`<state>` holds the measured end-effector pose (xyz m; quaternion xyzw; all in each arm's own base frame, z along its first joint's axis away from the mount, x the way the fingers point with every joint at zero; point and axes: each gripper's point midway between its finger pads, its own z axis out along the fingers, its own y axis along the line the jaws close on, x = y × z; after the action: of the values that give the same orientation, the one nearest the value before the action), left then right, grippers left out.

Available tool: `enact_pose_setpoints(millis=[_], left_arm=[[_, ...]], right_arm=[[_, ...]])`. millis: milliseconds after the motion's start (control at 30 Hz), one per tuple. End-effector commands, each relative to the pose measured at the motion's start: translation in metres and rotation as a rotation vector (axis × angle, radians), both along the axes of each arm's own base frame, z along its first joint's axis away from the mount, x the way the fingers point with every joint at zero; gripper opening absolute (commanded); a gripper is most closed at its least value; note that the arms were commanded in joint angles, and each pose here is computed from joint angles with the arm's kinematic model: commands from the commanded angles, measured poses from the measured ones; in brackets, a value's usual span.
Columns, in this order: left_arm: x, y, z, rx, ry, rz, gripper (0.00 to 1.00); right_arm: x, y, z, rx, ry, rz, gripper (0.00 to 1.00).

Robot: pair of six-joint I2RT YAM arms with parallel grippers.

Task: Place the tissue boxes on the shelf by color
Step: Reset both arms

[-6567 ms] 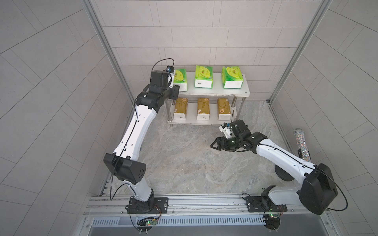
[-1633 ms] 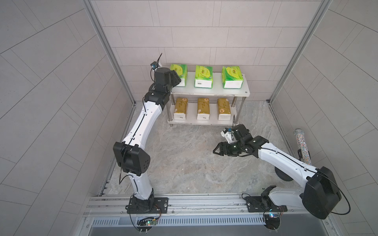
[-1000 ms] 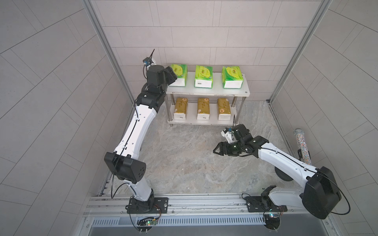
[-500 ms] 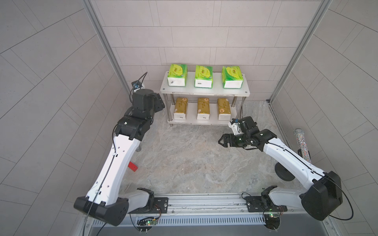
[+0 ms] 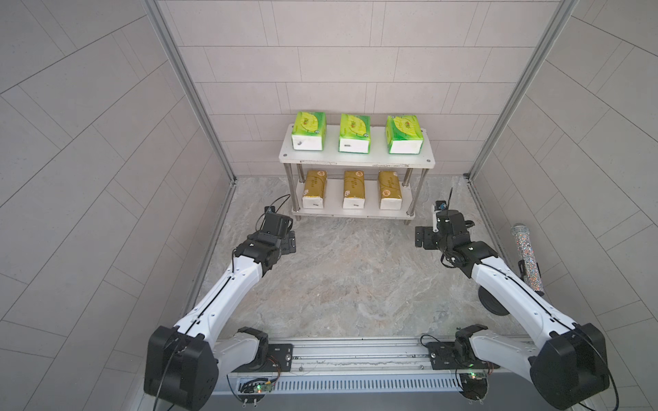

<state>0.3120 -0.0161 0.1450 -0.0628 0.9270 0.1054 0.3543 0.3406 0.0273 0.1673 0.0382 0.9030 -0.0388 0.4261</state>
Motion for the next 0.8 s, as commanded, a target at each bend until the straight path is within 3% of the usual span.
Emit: enact_pose_setpoints(millis=[0,333,467,667,733,767], left_arm=[[0.013,0.009,0.000,0.088,-0.091,-0.005,1.00],[0.041,0.023,-0.021,0.184,-0.238,0.017,1.00],[0.056,0.023,-0.031,0.122,-0.320,0.001,0.99],[0.072,0.034,-0.032,0.119,-0.405,-0.020,0.98],[0.080,0.036,-0.040,0.100,-0.399,-0.036,0.97],[0.083,0.037,-0.048,0.082,-0.388,-0.040,0.96]], right_arm=[[0.016,-0.039,0.003,-0.101,-0.118,-0.128,1.00],[0.018,-0.071,-0.035,-0.198,-0.311,-0.230,1.00],[0.035,-0.068,-0.043,-0.220,-0.363,-0.211,1.00],[0.043,-0.066,-0.062,-0.191,-0.360,-0.175,1.00],[0.039,-0.079,-0.076,-0.155,-0.333,-0.225,1.00],[0.041,-0.085,-0.072,-0.147,-0.387,-0.250,1.00]])
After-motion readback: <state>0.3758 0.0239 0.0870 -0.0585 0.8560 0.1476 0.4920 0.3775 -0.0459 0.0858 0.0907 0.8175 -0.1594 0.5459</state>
